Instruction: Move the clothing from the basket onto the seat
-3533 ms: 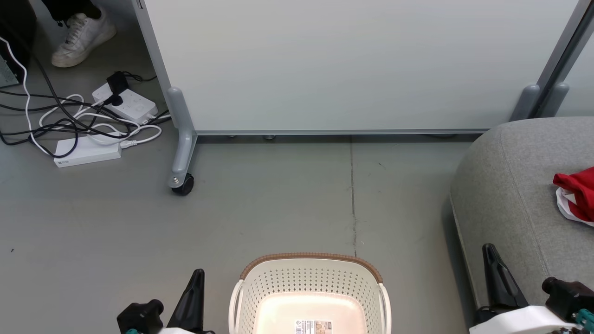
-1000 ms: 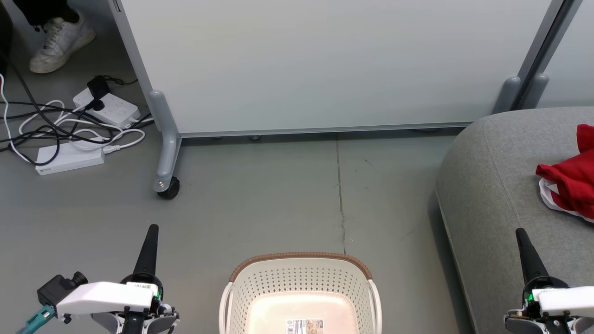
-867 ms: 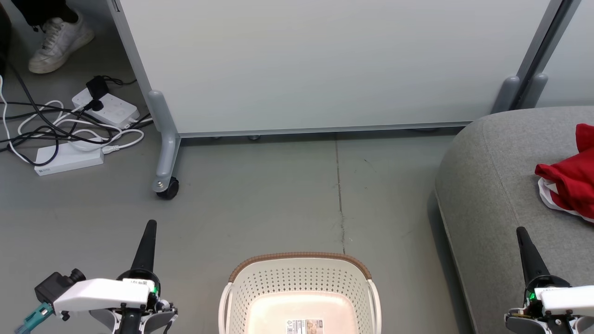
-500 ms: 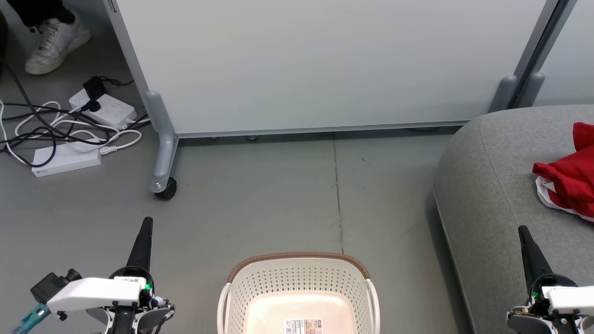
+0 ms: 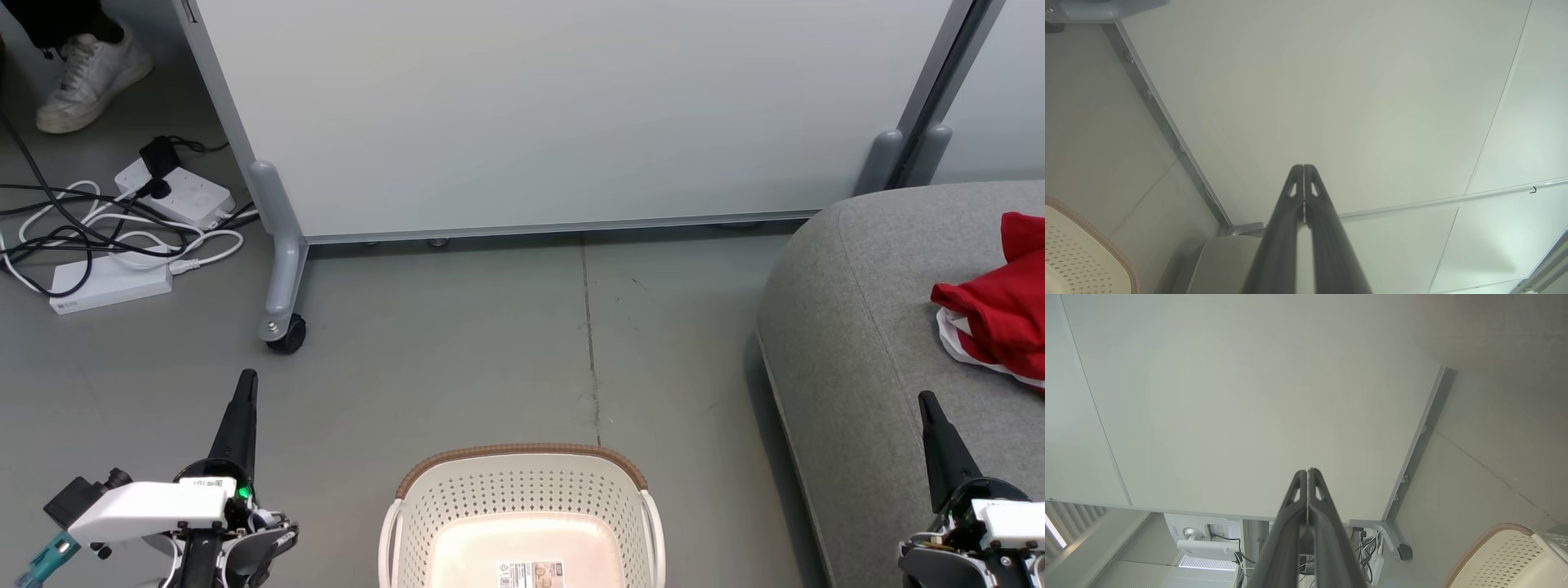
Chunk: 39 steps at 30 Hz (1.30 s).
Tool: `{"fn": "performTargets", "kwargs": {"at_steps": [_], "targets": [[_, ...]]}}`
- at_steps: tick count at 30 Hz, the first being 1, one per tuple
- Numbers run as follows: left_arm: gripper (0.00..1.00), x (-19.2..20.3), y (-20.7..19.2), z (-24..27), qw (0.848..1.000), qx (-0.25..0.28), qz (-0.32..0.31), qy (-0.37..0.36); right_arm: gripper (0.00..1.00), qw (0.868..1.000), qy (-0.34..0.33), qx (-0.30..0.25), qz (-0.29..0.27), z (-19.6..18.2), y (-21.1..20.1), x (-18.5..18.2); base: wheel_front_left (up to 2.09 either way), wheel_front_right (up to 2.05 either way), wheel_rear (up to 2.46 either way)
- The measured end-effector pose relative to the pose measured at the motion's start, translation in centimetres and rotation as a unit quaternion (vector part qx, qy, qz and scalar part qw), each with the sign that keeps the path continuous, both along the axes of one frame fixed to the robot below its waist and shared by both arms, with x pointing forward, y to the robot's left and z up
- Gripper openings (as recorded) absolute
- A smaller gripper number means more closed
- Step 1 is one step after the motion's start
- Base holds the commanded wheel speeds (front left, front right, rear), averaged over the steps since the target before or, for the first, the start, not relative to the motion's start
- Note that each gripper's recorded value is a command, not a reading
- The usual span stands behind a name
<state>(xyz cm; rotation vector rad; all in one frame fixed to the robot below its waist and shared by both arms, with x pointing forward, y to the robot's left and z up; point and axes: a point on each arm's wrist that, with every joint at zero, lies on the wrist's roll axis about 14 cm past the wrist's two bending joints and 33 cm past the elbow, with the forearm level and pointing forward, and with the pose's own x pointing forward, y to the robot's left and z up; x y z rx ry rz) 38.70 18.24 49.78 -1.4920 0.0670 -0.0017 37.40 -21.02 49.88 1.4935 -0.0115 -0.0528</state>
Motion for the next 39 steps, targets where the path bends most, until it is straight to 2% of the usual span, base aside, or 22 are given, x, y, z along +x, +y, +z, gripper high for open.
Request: {"fn": "performTargets", "kwargs": {"at_steps": [15, 39], "targets": [[0.00, 0.54, 0.06, 0.89, 0.999, -0.041, -0.002, -0.015, 0.00, 0.999, -0.012, 0.042, -0.002, 0.54, -0.38, 0.03, 0.00, 0.00, 0.00], [0.00, 0.57, 0.10, 0.94, 0.999, -0.042, -0.002, -0.016, 0.00, 0.999, -0.014, 0.042, -0.002, 0.67, -0.38, 0.11, 0.00, 0.00, 0.00]]}}
